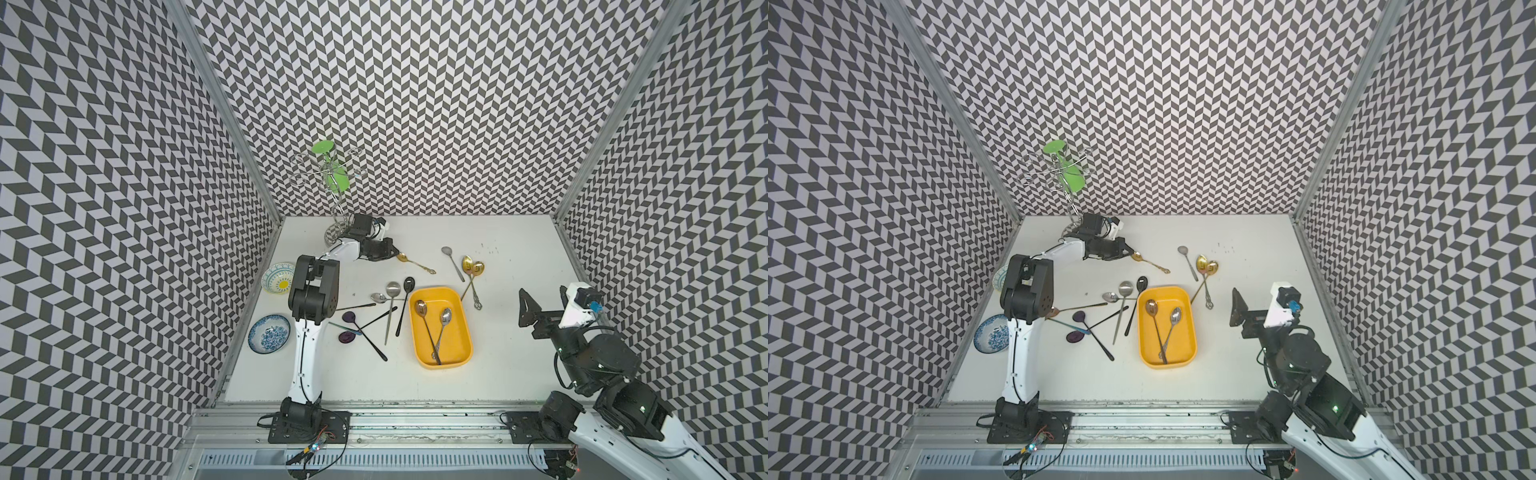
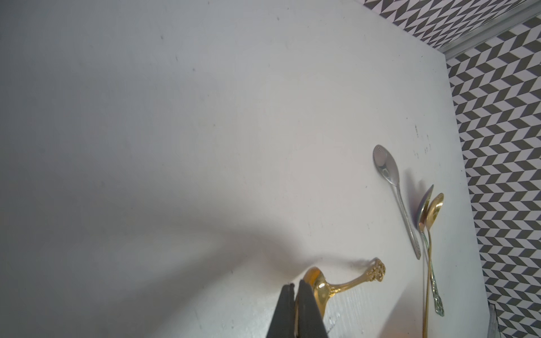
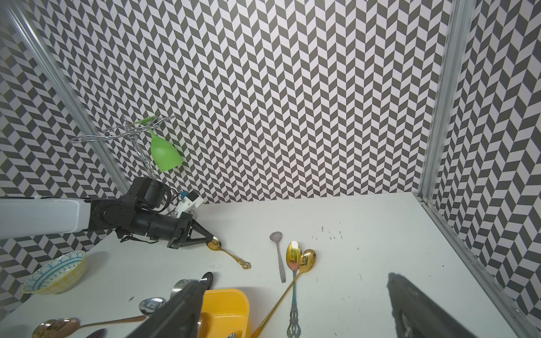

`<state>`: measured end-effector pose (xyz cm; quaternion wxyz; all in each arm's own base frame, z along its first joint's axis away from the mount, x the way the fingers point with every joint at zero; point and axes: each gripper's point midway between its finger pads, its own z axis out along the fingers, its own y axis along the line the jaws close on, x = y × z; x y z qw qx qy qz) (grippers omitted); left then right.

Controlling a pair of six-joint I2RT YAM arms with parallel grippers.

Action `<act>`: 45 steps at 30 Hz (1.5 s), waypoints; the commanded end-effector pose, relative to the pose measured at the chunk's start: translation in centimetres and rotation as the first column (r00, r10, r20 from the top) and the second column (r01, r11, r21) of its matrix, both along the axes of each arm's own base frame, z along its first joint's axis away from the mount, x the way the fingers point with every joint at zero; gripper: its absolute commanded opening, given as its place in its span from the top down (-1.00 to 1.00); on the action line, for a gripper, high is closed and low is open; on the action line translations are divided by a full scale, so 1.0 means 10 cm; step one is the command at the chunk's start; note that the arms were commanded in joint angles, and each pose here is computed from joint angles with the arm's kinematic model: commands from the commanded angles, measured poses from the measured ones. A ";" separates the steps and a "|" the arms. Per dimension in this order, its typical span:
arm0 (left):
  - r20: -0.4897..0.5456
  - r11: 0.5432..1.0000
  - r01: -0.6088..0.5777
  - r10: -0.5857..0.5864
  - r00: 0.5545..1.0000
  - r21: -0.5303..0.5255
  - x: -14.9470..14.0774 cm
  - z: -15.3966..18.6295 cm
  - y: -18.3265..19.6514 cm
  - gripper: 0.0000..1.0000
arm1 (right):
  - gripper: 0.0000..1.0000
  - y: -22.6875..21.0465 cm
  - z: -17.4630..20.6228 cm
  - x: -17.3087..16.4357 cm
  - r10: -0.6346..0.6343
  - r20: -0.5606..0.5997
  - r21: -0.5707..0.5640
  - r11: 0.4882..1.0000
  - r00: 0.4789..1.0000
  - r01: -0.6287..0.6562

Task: Put the spoon into the storage box
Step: Pick up the spoon from the center of the board, then place the spoon in the storage box.

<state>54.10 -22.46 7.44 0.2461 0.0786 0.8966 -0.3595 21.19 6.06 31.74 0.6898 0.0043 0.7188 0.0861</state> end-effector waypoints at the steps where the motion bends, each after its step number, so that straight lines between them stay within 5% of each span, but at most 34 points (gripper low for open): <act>1: 0.127 1.000 0.005 -0.006 0.992 0.005 0.03 0.58 0.06 1.00 | -0.98 -0.03 0.11 -0.02 -0.003 0.044 0.036 0.999 0.999 0.001; 13: 0.410 0.983 0.174 -0.184 0.893 0.064 -0.23 1.73 0.01 1.00 | -0.98 -0.03 0.12 -0.03 0.002 0.052 0.039 0.999 0.999 -0.004; 23: 0.509 0.926 0.363 -0.364 0.780 0.106 -0.71 2.14 -0.20 1.00 | -0.99 -0.06 0.12 -0.02 -0.011 0.051 0.042 0.999 0.999 0.009; 36: 0.503 0.753 0.584 -0.647 0.573 0.302 -1.48 2.04 -0.73 1.00 | -0.99 -0.05 0.12 -0.02 -0.008 0.053 0.042 0.999 0.999 0.006; 45: 0.355 0.619 0.687 -0.784 0.510 0.381 -1.89 1.55 -1.04 1.00 | -0.99 -0.08 0.13 -0.03 -0.019 0.057 0.046 0.999 0.998 0.016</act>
